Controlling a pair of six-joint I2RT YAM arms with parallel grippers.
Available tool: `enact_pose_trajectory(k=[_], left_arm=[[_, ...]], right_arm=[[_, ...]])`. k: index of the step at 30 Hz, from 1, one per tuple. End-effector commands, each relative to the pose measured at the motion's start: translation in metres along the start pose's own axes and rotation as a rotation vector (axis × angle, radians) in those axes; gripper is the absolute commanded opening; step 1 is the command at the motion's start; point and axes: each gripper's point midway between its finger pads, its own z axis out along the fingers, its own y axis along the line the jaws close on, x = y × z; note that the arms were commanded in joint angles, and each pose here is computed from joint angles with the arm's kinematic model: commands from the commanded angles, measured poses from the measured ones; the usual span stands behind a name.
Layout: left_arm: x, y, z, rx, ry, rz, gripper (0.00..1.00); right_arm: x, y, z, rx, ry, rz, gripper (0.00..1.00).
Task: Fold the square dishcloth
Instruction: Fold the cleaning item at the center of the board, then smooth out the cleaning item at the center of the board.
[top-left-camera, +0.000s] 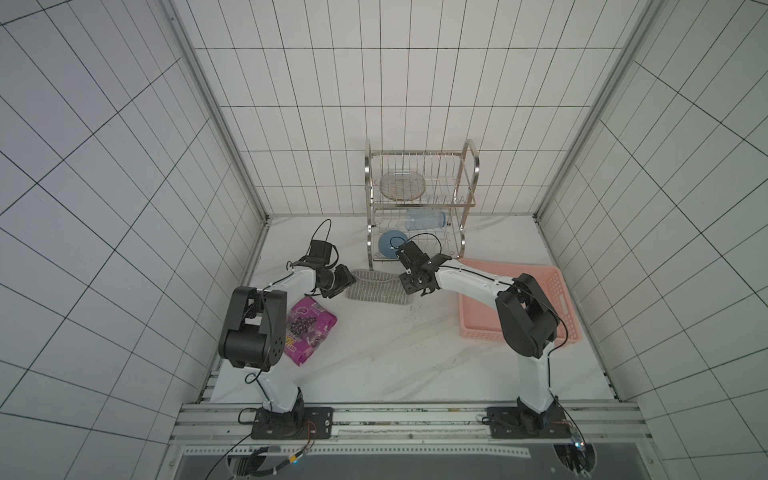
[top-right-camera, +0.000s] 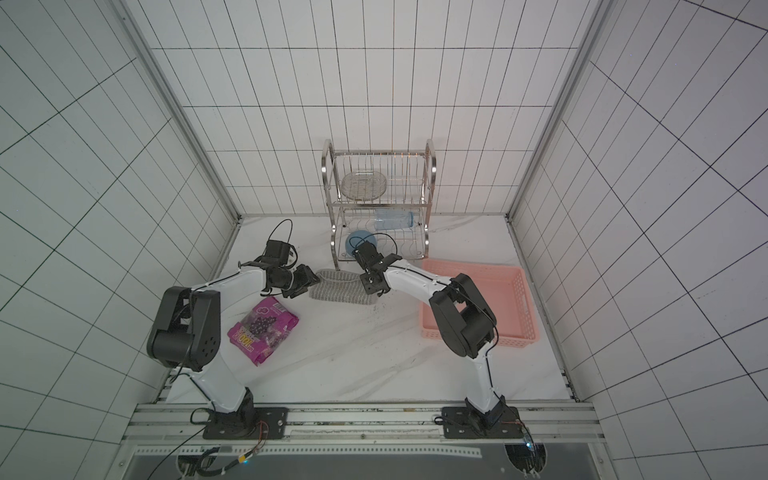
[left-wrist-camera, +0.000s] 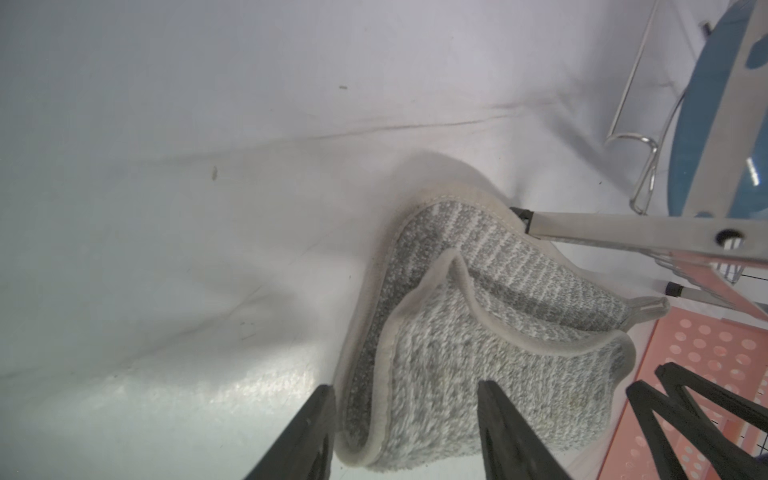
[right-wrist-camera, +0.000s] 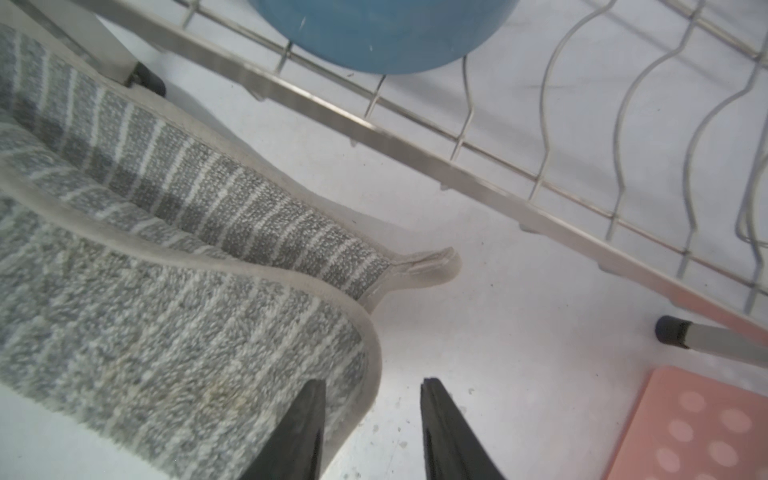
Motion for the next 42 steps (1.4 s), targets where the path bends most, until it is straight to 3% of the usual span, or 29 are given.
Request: enact_pose_trajectory(k=[1,7,12,20,28,38,42], left_arm=[[-0.001,-0.001,-0.001,0.016,-0.014,0.011,0.54],[0.019,-0.001,0.008,0.03,0.022,0.018,0.39],[0.046,0.0,0.016,0.013,0.062,0.04,0.15],[0.079,-0.006,0.008,0.024,0.1,0.065,0.0],[0.121,-0.012,-0.005,0.032,0.156,0.11,0.0],[0.172,0.017,-0.029,0.011,0.199,0.08,0.0],[0.182,0.019,-0.038,0.022,0.2,0.068,0.21]], right_arm=[[-0.001,-0.002,-0.025,-0.036,-0.015,0.099,0.45],[0.014,0.0,-0.041,-0.075,-0.002,0.184,0.49],[0.03,0.003,-0.053,-0.082,0.015,0.18,0.49],[0.058,-0.004,-0.067,-0.045,0.044,0.159,0.49],[0.078,-0.014,-0.078,-0.021,0.068,0.188,0.49],[0.095,-0.019,-0.091,-0.039,0.07,0.249,0.48],[0.097,-0.016,-0.092,-0.055,0.067,0.253,0.48]])
